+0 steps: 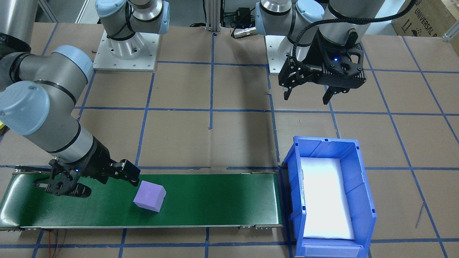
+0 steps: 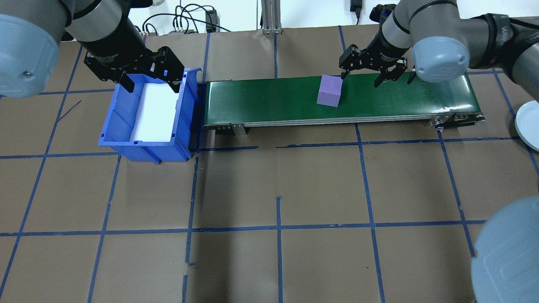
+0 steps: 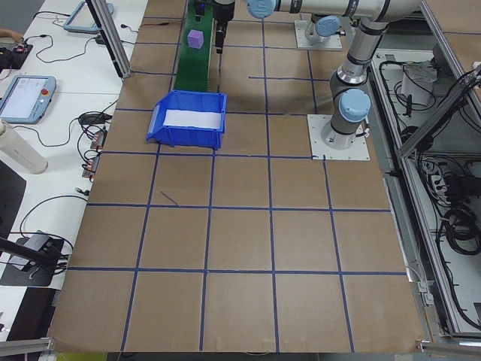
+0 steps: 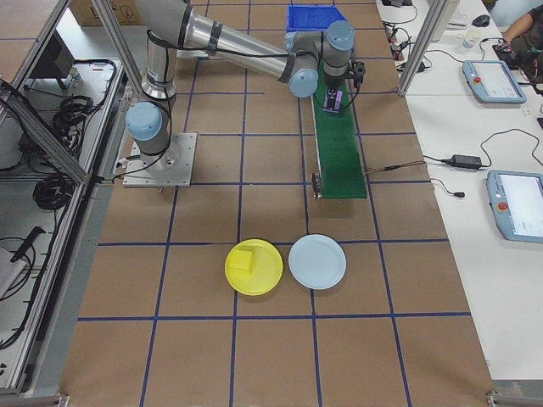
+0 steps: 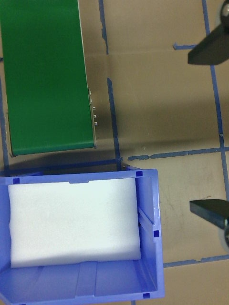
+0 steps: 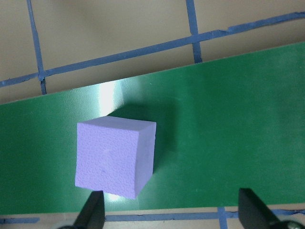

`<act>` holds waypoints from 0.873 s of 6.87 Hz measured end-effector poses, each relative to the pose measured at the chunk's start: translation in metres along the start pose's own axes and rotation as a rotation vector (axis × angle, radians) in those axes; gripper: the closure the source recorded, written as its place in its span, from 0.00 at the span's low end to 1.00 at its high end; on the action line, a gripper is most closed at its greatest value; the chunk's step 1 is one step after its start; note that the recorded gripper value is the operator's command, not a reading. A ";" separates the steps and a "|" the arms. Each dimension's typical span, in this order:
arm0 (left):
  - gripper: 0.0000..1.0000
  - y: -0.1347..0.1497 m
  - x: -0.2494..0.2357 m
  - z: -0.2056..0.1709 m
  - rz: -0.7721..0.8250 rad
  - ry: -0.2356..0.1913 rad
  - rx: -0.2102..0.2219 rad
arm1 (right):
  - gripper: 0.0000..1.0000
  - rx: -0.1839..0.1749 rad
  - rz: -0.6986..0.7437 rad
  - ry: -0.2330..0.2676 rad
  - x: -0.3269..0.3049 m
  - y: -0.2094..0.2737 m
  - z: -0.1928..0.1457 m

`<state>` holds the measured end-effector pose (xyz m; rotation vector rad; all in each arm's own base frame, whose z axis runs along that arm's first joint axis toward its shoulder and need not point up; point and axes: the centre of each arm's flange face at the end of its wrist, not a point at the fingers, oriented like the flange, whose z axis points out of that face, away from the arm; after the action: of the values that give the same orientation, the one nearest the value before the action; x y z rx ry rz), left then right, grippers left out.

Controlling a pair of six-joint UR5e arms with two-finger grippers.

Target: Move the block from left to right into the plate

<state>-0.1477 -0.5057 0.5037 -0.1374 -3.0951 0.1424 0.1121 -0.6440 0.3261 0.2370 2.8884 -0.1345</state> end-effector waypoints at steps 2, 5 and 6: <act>0.00 0.000 0.000 0.000 0.001 0.000 0.000 | 0.00 -0.015 0.010 -0.008 0.001 -0.011 0.014; 0.00 0.000 -0.002 0.000 -0.002 0.000 0.000 | 0.00 -0.042 0.007 -0.017 0.004 -0.015 0.033; 0.00 -0.001 -0.005 0.000 -0.007 -0.001 0.001 | 0.01 -0.045 0.004 -0.017 0.006 -0.017 0.040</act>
<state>-0.1428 -0.5069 0.5040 -0.1260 -3.0960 0.1437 0.1129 -0.6640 0.2876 0.2327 2.8702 -0.0706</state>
